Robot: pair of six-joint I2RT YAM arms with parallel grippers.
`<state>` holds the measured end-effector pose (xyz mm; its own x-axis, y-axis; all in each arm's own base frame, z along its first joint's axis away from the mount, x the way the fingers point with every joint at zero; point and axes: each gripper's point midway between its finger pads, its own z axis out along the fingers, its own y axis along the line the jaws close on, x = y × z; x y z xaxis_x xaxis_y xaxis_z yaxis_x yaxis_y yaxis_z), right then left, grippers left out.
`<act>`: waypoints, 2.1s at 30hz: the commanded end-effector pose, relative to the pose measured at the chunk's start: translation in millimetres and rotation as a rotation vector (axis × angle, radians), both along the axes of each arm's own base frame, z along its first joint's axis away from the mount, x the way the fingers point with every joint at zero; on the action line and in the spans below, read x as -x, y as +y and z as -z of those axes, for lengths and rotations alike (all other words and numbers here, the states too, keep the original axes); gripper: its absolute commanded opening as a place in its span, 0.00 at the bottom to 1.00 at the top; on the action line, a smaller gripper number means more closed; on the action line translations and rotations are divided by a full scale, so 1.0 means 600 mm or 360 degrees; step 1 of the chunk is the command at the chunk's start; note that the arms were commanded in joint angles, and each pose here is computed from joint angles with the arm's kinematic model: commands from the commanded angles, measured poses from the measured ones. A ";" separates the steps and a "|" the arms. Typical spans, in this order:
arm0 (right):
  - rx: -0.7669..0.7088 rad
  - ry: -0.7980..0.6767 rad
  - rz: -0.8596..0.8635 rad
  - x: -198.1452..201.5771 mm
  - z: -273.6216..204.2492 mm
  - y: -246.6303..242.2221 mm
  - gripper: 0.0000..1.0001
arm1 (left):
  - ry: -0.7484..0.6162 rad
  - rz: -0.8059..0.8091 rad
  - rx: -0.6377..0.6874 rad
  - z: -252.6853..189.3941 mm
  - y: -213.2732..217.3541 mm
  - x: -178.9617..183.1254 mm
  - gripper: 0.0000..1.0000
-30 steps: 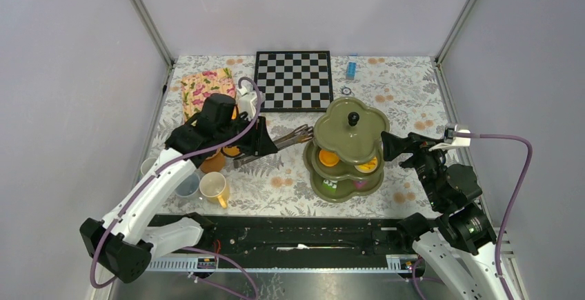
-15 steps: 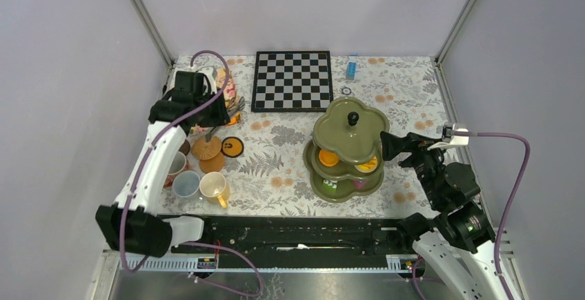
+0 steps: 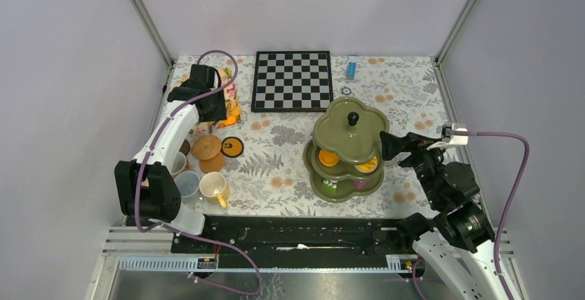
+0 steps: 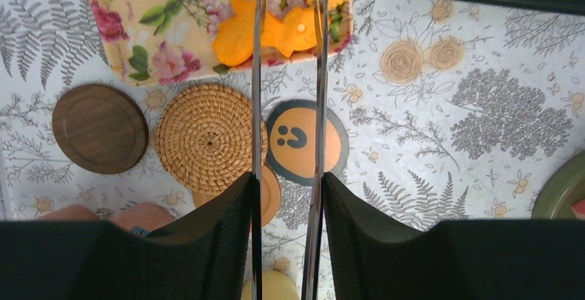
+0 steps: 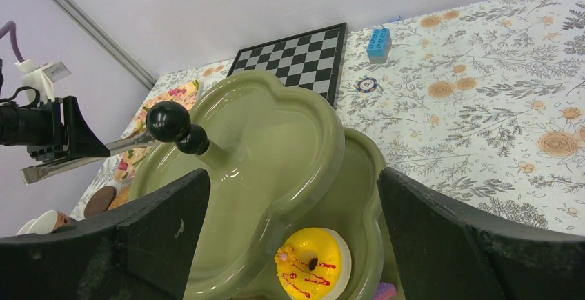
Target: Serve the afternoon tea
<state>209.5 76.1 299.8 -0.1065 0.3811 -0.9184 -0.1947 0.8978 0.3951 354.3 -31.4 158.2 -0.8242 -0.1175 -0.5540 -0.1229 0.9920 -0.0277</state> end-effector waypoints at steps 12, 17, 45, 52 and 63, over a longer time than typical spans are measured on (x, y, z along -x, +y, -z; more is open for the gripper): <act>-0.0020 -0.0072 -0.0035 -0.006 -0.019 0.010 0.98 | -0.0256 0.0016 -0.0221 -0.052 -0.054 -0.059 0.47; -0.0030 -0.0074 -0.0034 -0.003 -0.018 0.009 0.98 | -0.0229 0.0000 -0.0403 -0.044 -0.064 -0.059 0.47; -0.0031 -0.0076 -0.0010 0.007 -0.015 -0.001 0.98 | -0.0132 0.0018 -0.0529 0.013 -0.093 -0.047 0.45; -0.0032 -0.0066 -0.0017 0.005 -0.012 0.001 0.98 | -0.0156 -0.0022 -0.0463 0.005 -0.071 -0.042 0.43; -0.0031 -0.0067 -0.0017 0.005 -0.012 0.001 0.98 | -0.0125 -0.0075 -0.0481 0.006 -0.024 -0.031 0.44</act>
<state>207.6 75.3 299.6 -0.0906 0.3895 -0.9166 -0.2024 0.8939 0.3999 368.1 -51.2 130.2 -0.8226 0.0414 -0.5671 -0.1551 0.9432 0.2938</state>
